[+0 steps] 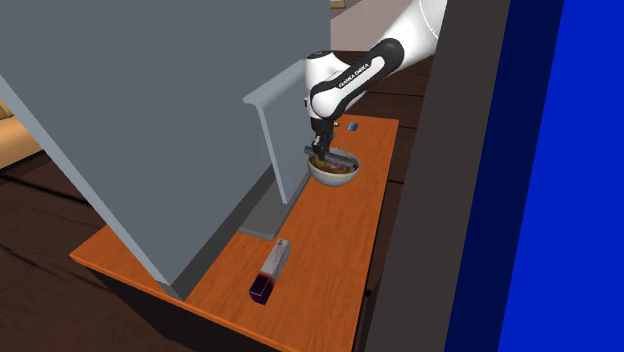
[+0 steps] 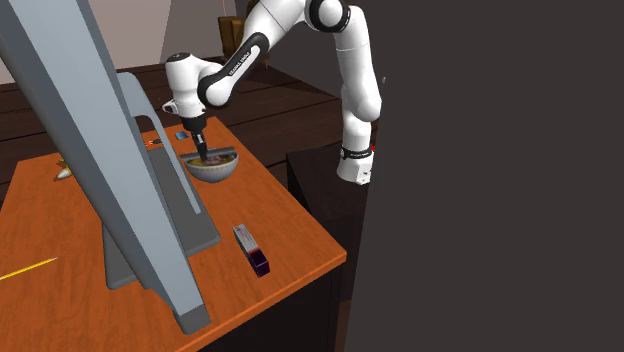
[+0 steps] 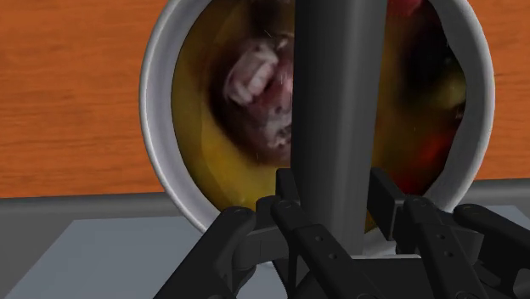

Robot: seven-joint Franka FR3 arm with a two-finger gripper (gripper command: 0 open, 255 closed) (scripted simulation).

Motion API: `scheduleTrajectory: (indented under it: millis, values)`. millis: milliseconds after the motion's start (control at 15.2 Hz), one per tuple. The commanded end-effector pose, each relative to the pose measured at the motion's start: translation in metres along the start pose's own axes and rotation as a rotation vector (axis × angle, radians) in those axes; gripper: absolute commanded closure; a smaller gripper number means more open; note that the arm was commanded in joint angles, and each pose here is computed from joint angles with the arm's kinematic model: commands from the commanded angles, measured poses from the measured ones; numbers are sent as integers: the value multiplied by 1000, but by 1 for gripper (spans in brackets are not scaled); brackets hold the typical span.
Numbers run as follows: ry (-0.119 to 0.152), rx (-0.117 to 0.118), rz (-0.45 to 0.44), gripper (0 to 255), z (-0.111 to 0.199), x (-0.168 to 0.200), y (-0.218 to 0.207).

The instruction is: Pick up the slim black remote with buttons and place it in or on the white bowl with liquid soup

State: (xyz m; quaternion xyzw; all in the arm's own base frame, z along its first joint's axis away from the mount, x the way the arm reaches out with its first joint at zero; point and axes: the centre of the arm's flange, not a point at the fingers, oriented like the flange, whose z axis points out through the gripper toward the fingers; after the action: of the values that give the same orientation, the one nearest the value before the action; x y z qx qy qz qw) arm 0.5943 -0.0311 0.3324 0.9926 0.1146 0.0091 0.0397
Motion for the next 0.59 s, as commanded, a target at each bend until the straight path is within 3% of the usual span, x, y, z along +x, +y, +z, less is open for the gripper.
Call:
scheduleTrajectory:
  millis: [0, 528]
  values:
    - [1, 0, 0, 255, 11, -1, -1]
    - [1, 0, 0, 255, 13, -1, -1]
